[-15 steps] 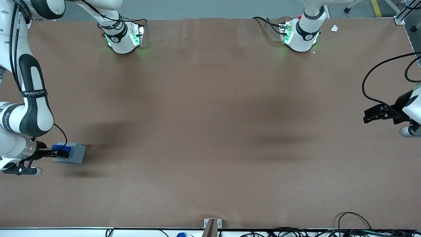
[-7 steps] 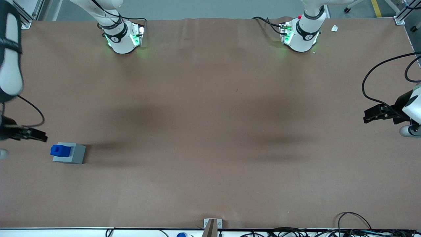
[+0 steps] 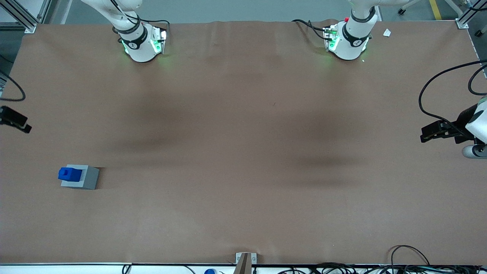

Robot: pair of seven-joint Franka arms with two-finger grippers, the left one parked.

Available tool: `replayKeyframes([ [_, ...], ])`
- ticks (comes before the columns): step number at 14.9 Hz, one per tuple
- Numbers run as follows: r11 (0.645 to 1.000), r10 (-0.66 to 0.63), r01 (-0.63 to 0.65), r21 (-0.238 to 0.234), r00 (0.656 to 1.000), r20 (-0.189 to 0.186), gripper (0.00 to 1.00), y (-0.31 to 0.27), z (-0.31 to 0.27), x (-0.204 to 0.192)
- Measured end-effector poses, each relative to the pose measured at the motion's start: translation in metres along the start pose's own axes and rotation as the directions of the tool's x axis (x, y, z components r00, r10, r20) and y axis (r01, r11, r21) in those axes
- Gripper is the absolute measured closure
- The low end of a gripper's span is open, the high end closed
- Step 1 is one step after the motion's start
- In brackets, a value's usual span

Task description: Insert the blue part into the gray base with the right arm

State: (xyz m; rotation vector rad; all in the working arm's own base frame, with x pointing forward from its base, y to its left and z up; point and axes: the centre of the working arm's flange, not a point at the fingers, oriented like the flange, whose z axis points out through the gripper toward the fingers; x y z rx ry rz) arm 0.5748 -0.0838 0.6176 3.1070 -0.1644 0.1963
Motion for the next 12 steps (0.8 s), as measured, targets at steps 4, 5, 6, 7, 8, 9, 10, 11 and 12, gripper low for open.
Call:
replayKeyframes([
  [4, 1.000, -0.004, 0.004, 0.001, 1.000, 0.006, 0.00, -0.030, -0.007, -0.023],
  [5, 1.000, -0.008, 0.008, 0.002, 1.000, 0.010, 0.00, -0.034, -0.004, -0.025],
  [6, 1.000, -0.011, 0.011, 0.003, 1.000, 0.013, 0.00, -0.039, -0.002, -0.025],
  [7, 1.000, -0.013, 0.013, 0.004, 1.000, 0.013, 0.00, -0.043, -0.001, -0.025],
  [8, 1.000, -0.016, 0.015, 0.004, 1.000, 0.013, 0.00, -0.046, -0.001, -0.025],
  [9, 1.000, -0.018, 0.018, 0.005, 1.000, 0.011, 0.00, -0.048, -0.001, -0.025],
  [10, 1.000, -0.019, 0.019, 0.005, 1.000, 0.006, 0.00, -0.049, -0.003, -0.025],
  [11, 1.000, -0.019, 0.019, 0.005, 1.000, -0.002, 0.00, -0.049, -0.006, -0.024],
  [12, 1.000, -0.019, 0.019, 0.005, 1.000, -0.012, 0.00, -0.049, -0.010, -0.023],
])
